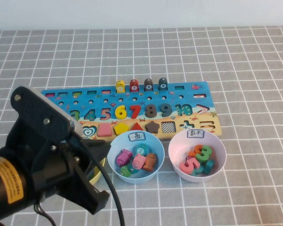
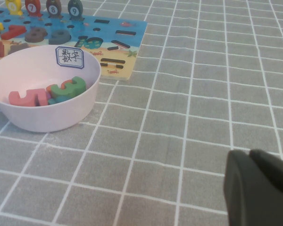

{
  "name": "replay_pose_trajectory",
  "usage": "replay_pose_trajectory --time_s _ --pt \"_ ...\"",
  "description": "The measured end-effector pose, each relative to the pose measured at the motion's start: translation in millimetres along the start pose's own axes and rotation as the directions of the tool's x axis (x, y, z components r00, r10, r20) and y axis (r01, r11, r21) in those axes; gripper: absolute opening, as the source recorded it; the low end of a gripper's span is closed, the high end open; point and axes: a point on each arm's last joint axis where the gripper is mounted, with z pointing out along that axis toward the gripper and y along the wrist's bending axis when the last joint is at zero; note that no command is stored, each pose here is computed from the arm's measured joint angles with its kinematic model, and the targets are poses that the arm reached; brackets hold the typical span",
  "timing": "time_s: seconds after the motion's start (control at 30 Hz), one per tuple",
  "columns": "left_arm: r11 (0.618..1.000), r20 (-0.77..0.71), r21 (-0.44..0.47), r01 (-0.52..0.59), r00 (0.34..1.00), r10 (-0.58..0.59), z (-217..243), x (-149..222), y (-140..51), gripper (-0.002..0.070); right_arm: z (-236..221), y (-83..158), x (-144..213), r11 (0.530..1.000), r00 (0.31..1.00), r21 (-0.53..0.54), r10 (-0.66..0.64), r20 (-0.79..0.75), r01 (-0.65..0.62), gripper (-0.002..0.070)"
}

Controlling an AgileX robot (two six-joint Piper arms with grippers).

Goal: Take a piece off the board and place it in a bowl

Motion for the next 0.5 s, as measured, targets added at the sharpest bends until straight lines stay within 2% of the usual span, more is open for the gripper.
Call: replay_pose_trajectory --time_s 0.17,0.3,0.4,0.5 --pt "1.0 0.046 0.0 -0.025 0.999 0.025 -1 -3 0.0 -0.0003 0 0 0 1.0 1.0 0.0 0.0 0.0 0.0 -0.0019" --pt "1.0 0.212 0.006 -0.026 0.977 0.024 -8 4 4.4 -0.0003 0 0 0 1.0 1.0 0.0 0.0 0.0 0.0 -0.0019" --pt "0.998 0.373 -0.057 -0.004 0.927 0.025 -18 19 17.9 -0.0004 0 0 0 1.0 1.0 0.0 0.0 0.0 0.0 -0.0019" --pt "0.986 0.489 -0.152 0.073 0.872 0.011 -32 42 32.7 -0.0004 0 0 0 1.0 1.0 0.0 0.0 0.0 0.0 -0.0019"
